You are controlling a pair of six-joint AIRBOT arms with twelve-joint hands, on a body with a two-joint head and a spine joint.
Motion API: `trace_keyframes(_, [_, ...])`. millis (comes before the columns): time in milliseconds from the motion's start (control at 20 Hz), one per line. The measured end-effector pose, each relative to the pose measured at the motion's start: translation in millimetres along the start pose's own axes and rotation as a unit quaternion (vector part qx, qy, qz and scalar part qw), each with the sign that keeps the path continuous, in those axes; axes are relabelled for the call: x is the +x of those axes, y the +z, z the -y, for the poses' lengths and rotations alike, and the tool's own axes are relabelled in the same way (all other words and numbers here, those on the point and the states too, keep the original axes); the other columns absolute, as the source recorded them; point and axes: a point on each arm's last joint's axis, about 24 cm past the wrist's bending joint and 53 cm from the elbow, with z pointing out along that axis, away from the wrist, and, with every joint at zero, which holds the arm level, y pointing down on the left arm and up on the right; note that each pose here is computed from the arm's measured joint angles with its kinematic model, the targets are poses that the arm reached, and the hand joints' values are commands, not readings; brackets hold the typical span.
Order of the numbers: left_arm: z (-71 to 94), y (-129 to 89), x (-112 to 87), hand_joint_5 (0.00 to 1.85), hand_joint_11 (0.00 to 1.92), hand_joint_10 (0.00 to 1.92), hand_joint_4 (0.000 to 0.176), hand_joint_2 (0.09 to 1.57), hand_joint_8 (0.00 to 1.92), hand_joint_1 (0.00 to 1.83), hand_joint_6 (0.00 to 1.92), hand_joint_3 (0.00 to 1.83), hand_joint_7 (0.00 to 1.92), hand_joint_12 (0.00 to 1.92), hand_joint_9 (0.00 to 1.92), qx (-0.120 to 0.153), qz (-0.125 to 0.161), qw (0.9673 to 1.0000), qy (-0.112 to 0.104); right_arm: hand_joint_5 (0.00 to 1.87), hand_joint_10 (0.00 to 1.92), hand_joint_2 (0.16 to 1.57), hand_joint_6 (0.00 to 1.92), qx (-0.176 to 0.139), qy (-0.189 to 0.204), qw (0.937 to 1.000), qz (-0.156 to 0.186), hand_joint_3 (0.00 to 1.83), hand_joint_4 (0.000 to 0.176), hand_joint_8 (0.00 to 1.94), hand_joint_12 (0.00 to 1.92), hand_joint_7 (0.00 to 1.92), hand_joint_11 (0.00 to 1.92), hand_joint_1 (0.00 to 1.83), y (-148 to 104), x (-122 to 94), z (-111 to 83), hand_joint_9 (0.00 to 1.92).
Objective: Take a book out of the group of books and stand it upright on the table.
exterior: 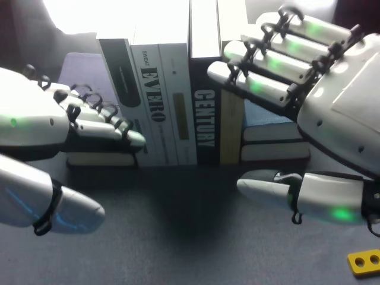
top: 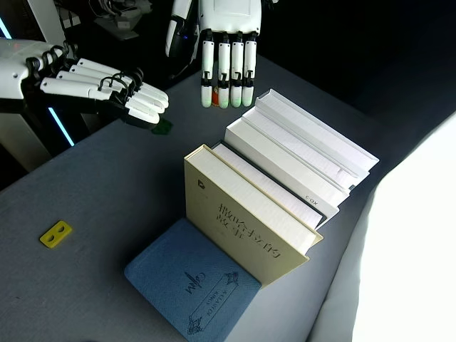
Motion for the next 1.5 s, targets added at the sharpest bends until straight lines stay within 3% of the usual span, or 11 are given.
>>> trace_keyframes(150, [1.5, 0, -0.6, 0.03, 0.00, 0.00, 0.057, 1.26, 0.00, 0.00, 0.01, 0.00, 0.07, 0.25, 0.05, 0.002, 0.002, 1.0000, 0.001, 0.08, 0.00, 1.12, 0.00, 0.082, 0.053, 0.9950, 0.021, 0.00, 0.014, 0.00, 0.20, 0.09, 0.00, 0.00, -6, -4, 35.0, 0.06])
trace_keyframes(250, [1.4, 0, -0.6, 0.03, 0.00, 0.00, 0.056, 1.25, 0.00, 0.00, 0.01, 0.00, 0.06, 0.23, 0.04, 0.001, 0.002, 1.0000, 0.001, 0.08, 0.00, 1.11, 0.00, 0.111, 0.062, 0.9908, 0.046, 0.00, 0.016, 0.00, 0.17, 0.07, 0.00, 0.00, -9, -14, 50.4, 0.05])
trace_keyframes(350, [2.8, 0, -0.3, 0.03, 0.00, 0.00, 0.048, 1.26, 0.00, 0.00, 0.00, 0.00, 0.06, 0.14, 0.02, 0.002, 0.002, 1.0000, 0.002, 0.10, 0.00, 1.12, 0.01, 0.108, 0.059, 0.9895, 0.076, 0.00, 0.021, 0.00, 0.16, 0.07, 0.00, 0.00, -7, -25, 45.5, 0.04])
trace_keyframes(450, [3.5, 0, 0.3, 0.03, 0.00, 0.01, 0.061, 1.25, 0.00, 0.00, 0.00, 0.00, 0.08, 0.30, 0.06, 0.003, 0.001, 1.0000, 0.003, 0.07, 0.00, 1.12, 0.00, 0.101, 0.066, 0.9897, 0.078, 0.00, 0.024, 0.00, 0.19, 0.05, 0.00, 0.00, 1, -21, 41.3, 0.03])
trace_keyframes(650, [-2.4, 0, -1.9, 0.02, 0.00, 0.00, 0.048, 1.26, 0.00, 0.00, 0.00, 0.00, 0.05, 0.24, 0.04, -0.001, 0.003, 1.0000, -0.002, 0.11, 0.00, 1.10, 0.01, 0.108, 0.083, 0.9863, 0.094, 0.00, 0.034, 0.01, 0.09, 0.01, 0.00, 0.00, 21, -16, 54.5, 0.00])
trace_keyframes(850, [-3.8, 0, -2.4, 0.01, 0.00, 0.00, 0.050, 1.25, 0.00, 0.00, 0.00, 0.00, 0.05, 0.30, 0.05, -0.002, 0.003, 1.0000, -0.004, 0.21, 0.01, 1.10, 0.01, 0.084, 0.090, 0.9838, 0.131, 0.00, 0.037, 0.01, 0.28, 0.09, 0.00, 0.02, 31, -23, 49.0, 0.06])
trace_keyframes(950, [-3.8, 0, -2.5, 0.01, 0.00, 0.01, 0.057, 1.26, 0.00, 0.00, 0.00, 0.00, 0.07, 0.34, 0.06, -0.002, 0.004, 1.0000, -0.004, 0.27, 0.01, 1.09, 0.02, 0.075, 0.095, 0.9840, 0.131, 0.00, 0.042, 0.01, 0.16, 0.12, 0.00, 0.00, 40, -18, 42.8, 0.06])
trace_keyframes(1150, [-3.7, 0, -2.5, 0.02, 0.00, 0.00, 0.051, 1.25, 0.00, 0.00, 0.00, 0.00, 0.06, 0.21, 0.06, -0.002, 0.003, 1.0000, -0.003, 0.37, 0.00, 1.12, 0.02, 0.071, 0.108, 0.9818, 0.139, 0.00, 0.037, 0.00, 0.00, 0.12, 0.00, 0.00, 54, -14, 38.5, 0.02])
trace_keyframes(1300, [-3.6, 0, -2.6, 0.06, 0.00, 0.01, 0.059, 1.25, 0.00, 0.00, 0.01, 0.00, 0.08, 0.34, 0.08, -0.002, 0.004, 1.0000, -0.003, 0.42, 0.00, 1.13, 0.03, 0.068, 0.112, 0.9801, 0.149, 0.01, 0.025, 0.00, 0.01, 0.11, 0.01, 0.00, 62, -14, 34.9, 0.03])
trace_keyframes(1450, [-3.6, 0, -2.6, 0.00, 0.00, 0.01, 0.051, 1.25, 0.01, 0.00, 0.00, 0.00, 0.03, 0.15, 0.03, -0.002, 0.004, 1.0000, -0.003, 0.49, 0.01, 1.14, 0.05, 0.067, 0.113, 0.9802, 0.148, 0.01, 0.025, 0.01, 0.02, 0.12, 0.03, 0.00, 70, -9, 34.6, 0.04])
trace_keyframes(1500, [-3.6, 0, -2.6, 0.00, 0.00, 0.00, 0.051, 1.25, 0.00, 0.00, 0.00, 0.00, 0.03, 0.09, 0.02, -0.002, 0.004, 1.0000, -0.003, 0.53, 0.00, 1.15, 0.03, 0.071, 0.111, 0.9802, 0.148, 0.00, 0.024, 0.02, 0.11, 0.12, 0.01, 0.00, 71, -8, 36.5, 0.05])
